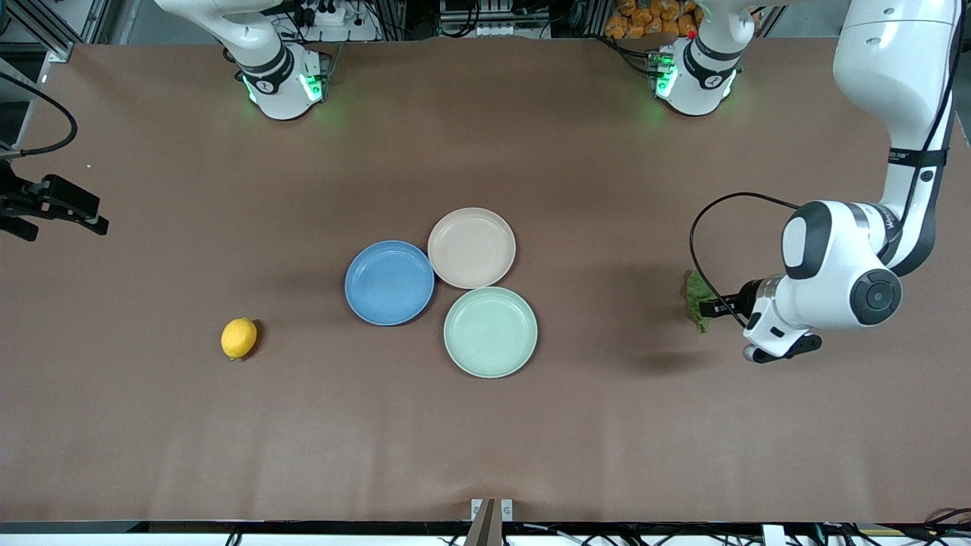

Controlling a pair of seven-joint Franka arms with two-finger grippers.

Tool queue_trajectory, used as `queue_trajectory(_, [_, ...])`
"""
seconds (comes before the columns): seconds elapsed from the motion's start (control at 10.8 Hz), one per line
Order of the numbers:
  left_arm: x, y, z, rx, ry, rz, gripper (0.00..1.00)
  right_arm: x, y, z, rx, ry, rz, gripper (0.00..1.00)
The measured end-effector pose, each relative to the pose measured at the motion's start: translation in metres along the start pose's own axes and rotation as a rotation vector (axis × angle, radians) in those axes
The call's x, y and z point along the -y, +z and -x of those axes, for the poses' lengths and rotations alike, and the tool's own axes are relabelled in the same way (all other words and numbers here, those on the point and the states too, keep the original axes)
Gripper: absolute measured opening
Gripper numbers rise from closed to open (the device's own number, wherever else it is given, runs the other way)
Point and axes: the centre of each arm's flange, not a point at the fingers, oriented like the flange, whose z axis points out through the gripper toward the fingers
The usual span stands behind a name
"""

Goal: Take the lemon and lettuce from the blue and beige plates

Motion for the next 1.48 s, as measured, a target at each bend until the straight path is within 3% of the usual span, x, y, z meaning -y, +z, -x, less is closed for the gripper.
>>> queue_trajectory(0.09, [-0.002, -0.014, -0.002, -0.024, 0.008, 0.007, 0.99, -0.001, 0.0, 0.0, 0.0, 0.002, 0.0, 1.0])
queue_trajectory(0.74, [-0.008, -0.18, 0.024, -0.197, 0.04, 0.002, 1.0, -0.007, 0.001, 0.02, 0.022, 0.011, -0.007, 1.0])
queue_trajectory(1.48, [-0.006, -0.272, 0.1, -0.21, 0.061, -0.055, 1.0, -0.002, 0.002, 0.026, 0.014, -0.001, -0.004, 1.0])
